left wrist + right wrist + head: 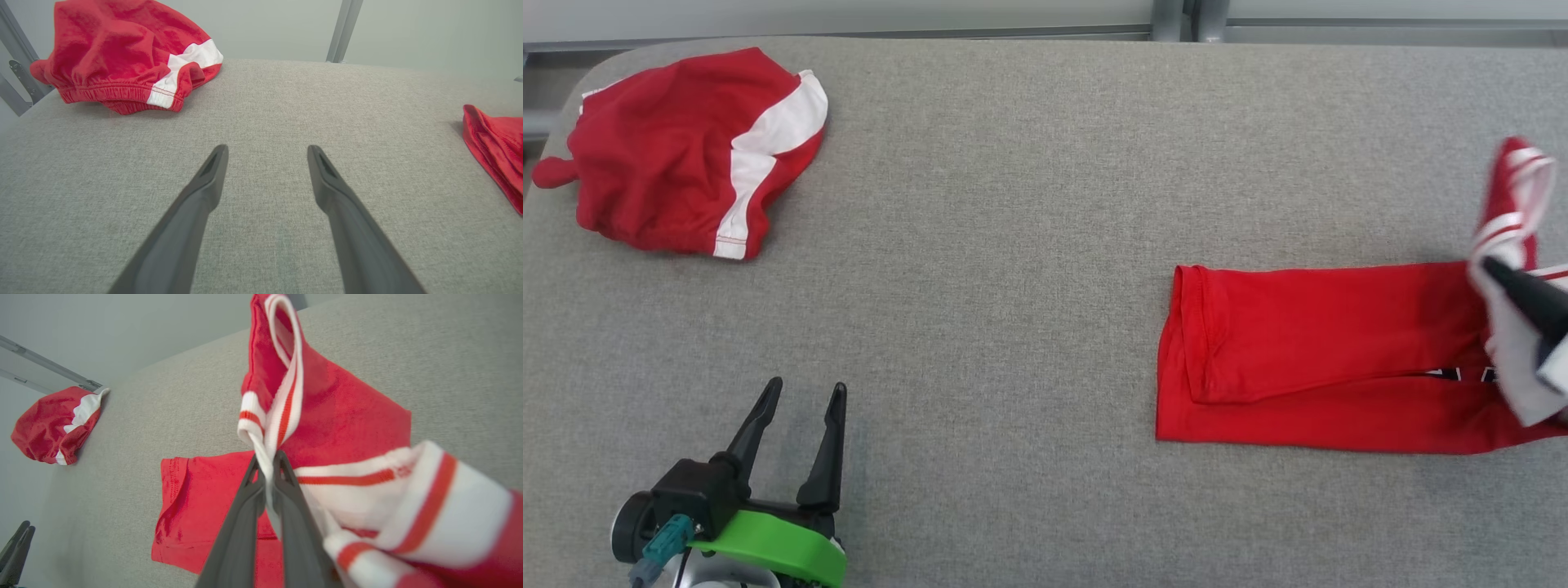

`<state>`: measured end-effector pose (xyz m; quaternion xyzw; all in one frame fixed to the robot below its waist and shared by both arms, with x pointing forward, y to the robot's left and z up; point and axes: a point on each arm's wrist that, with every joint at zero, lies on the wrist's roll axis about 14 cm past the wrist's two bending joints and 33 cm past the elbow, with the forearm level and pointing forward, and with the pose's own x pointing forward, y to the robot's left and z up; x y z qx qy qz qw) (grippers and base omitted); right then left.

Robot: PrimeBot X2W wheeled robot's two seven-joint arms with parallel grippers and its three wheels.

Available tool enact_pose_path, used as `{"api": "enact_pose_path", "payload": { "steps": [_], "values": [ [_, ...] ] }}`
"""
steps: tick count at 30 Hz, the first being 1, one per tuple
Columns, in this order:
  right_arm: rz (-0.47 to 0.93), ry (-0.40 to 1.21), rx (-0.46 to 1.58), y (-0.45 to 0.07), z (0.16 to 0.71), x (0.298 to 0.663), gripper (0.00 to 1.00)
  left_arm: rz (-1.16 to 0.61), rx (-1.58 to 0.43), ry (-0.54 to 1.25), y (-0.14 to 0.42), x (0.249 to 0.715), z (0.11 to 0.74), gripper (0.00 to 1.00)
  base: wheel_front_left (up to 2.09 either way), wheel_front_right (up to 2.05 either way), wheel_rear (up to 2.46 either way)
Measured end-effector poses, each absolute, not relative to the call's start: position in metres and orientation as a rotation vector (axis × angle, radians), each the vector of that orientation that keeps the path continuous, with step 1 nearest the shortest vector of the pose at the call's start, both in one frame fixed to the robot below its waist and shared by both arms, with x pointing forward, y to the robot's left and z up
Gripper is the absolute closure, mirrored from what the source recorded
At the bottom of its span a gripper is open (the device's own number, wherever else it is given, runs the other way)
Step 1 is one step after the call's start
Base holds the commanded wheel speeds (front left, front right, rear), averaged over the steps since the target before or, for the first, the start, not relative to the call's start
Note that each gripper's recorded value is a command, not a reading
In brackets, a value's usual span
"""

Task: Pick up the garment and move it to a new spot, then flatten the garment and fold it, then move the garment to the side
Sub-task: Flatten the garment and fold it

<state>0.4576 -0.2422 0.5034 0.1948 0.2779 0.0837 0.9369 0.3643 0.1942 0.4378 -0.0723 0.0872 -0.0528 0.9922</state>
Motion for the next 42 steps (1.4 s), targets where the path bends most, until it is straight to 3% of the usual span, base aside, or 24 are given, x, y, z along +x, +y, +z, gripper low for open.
{"api": "enact_pose_path", "payload": {
  "steps": [6,16,18,19,27,32,37,42],
  "values": [
    [0.412,0.636,0.363,-0.137,0.484,0.434,1.00,-0.115,-0.156,0.175,0.190,0.365,0.436,0.00,0.00,0.00,0.00],
    [0.469,0.691,0.389,-0.065,0.436,0.429,1.00,-0.157,-0.165,0.199,0.174,0.368,0.427,0.00,0.00,0.00,0.00],
    [0.469,0.674,0.385,-0.059,0.435,0.432,0.25,-0.153,-0.163,0.205,0.176,0.368,0.426,0.00,0.00,0.00,0.00],
    [0.472,0.671,0.386,-0.057,0.434,0.432,0.00,-0.154,-0.162,0.204,0.176,0.368,0.426,0.00,0.00,0.00,0.00],
    [0.487,0.451,0.432,-0.063,0.495,0.443,0.00,-0.157,-0.167,0.193,0.174,0.368,0.428,0.00,0.00,0.00,0.00],
    [0.378,0.339,0.403,-0.123,0.538,0.450,0.00,-0.152,-0.167,0.193,0.177,0.370,0.427,0.00,0.00,0.00,0.00],
    [0.173,0.500,0.301,-0.201,0.501,0.447,0.00,-0.189,-0.167,0.219,0.165,0.378,0.416,0.00,0.00,0.00,0.00],
    [0.106,0.713,0.271,-0.223,0.442,0.433,0.00,-0.223,-0.171,0.235,0.155,0.392,0.407,0.00,0.00,0.00,0.00]
  ]
}}
